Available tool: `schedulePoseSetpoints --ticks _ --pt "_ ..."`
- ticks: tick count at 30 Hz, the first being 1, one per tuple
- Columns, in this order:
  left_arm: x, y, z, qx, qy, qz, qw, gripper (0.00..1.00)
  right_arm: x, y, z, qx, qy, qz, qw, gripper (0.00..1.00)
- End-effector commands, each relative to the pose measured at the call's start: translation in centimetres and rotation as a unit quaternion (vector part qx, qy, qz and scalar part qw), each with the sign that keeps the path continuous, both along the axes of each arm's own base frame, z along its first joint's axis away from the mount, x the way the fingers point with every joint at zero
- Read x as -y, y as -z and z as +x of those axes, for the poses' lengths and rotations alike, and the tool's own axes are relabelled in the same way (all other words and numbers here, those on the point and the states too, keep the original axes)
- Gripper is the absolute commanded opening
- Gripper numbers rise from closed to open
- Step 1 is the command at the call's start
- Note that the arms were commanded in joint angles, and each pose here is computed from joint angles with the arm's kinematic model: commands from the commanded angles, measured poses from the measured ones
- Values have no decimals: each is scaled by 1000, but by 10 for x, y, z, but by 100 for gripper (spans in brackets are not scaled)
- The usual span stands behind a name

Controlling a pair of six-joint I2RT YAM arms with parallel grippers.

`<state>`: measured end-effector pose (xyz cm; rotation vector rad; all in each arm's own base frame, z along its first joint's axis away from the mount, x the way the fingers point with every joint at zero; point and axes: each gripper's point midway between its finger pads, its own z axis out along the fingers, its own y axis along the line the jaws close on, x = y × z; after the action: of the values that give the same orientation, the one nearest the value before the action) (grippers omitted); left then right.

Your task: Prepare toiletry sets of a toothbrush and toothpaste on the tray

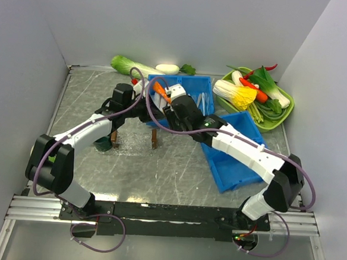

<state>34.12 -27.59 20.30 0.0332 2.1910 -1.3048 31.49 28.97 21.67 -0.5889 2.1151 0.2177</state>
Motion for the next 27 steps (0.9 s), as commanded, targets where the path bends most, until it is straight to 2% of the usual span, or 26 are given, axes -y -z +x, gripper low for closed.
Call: schedulePoseSetpoints --ticks 1,19,27 --pt "0 -38 3 60 5 -20 998 1 -19 -19 15 29 -8 20 999 52" --pt "-4 -44 5 73 -5 -13 997 1 -31 12 31 28 -11 -16 999 50" --pt "-4 -43 6 72 -4 -11 997 1 -32 21 41 48 -7 -29 998 39"
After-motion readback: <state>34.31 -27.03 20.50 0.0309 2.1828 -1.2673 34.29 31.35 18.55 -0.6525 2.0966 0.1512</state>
